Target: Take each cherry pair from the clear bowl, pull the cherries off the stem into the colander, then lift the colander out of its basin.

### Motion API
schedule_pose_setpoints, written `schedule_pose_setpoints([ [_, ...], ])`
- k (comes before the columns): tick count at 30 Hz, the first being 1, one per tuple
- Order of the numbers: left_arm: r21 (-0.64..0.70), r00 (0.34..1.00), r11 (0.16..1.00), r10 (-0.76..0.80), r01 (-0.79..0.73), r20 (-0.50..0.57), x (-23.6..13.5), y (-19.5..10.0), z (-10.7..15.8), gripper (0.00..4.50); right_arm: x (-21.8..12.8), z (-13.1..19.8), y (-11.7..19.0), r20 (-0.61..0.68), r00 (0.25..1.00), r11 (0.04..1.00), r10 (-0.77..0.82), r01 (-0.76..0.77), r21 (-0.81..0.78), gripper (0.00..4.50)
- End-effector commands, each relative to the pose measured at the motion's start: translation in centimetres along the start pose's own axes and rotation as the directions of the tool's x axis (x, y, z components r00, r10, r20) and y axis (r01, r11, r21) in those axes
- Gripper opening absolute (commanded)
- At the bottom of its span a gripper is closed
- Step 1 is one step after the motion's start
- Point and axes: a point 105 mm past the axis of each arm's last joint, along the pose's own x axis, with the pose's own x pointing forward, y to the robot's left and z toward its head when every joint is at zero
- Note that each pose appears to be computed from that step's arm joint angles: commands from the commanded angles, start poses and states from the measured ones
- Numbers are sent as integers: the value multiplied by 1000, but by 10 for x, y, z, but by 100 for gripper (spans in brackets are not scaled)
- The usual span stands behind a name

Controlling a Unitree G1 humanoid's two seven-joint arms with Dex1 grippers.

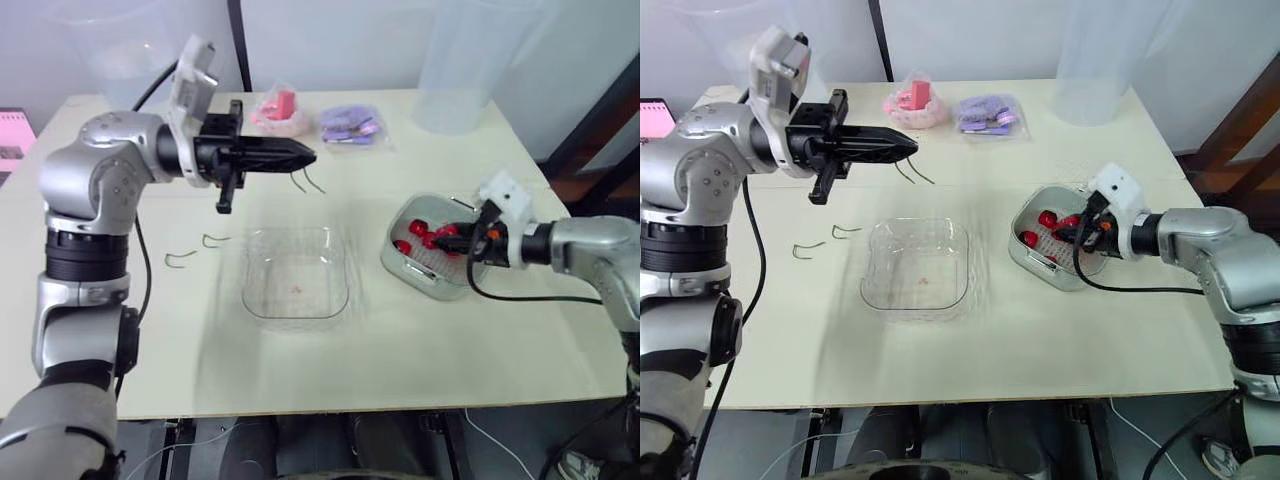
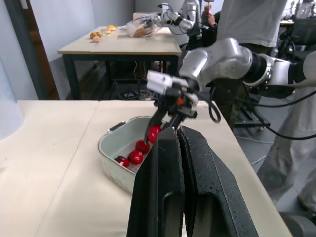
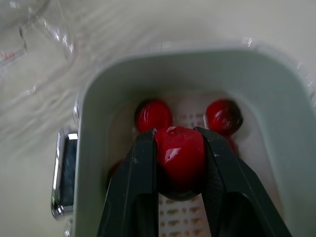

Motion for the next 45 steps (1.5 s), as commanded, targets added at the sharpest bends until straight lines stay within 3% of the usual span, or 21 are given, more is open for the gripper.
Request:
schedule_pose_setpoints([
  [1, 52, 1000, 999, -3, 2, 17, -1, -4, 10, 0, -6, 11, -9, 40, 998, 998, -46, 47, -43, 165],
  [2, 51, 1000, 999, 0, -1, 16, -1, -4, 10, 0, -7, 13, -11, 50, 997, 997, -56, 58, -44, 198],
  [7, 31, 999, 999, 28, -29, 17, -3, -5, 6, 0, -16, 29, -10, 84, 995, 995, -52, 59, -83, 445],
  [15, -34, 980, 979, 200, -200, -3, -30, 3, -4, 0, -27, 75, 12, 182, 982, 974, 45, -2, -228, 445],
  [23, -200, 840, 819, 541, -538, -48, -111, -3, -29, 0, -31, 128, 64, 254, 934, 880, 250, -110, -462, 445],
  [27, -364, 745, 673, 660, -644, -97, -147, -14, -67, 0, -25, 137, 80, 210, 931, 788, 298, -116, -604, 445],
  [33, -541, 722, 542, 665, -643, -193, -146, -29, -129, 0, -18, 139, 79, 198, 931, 771, 307, -121, -626, 445],
  [37, -573, 696, 471, 666, -671, -268, -150, -34, -162, 0, -16, 138, 78, 192, 934, 772, 301, -121, -624, 445],
  [41, -582, 647, 392, 689, -712, -327, -170, -34, -177, 0, -17, 134, 77, 184, 939, 781, 290, -121, -612, 445],
  [44, -567, 612, 353, 700, -744, -368, -187, -35, -181, 90, -16, 129, 76, 176, 945, 792, 276, -119, -599, 450],
  [45, -564, 610, 354, 702, -746, -367, -189, -35, -179, 139, -16, 128, 75, 175, 946, 793, 274, -119, -597, 450],
])
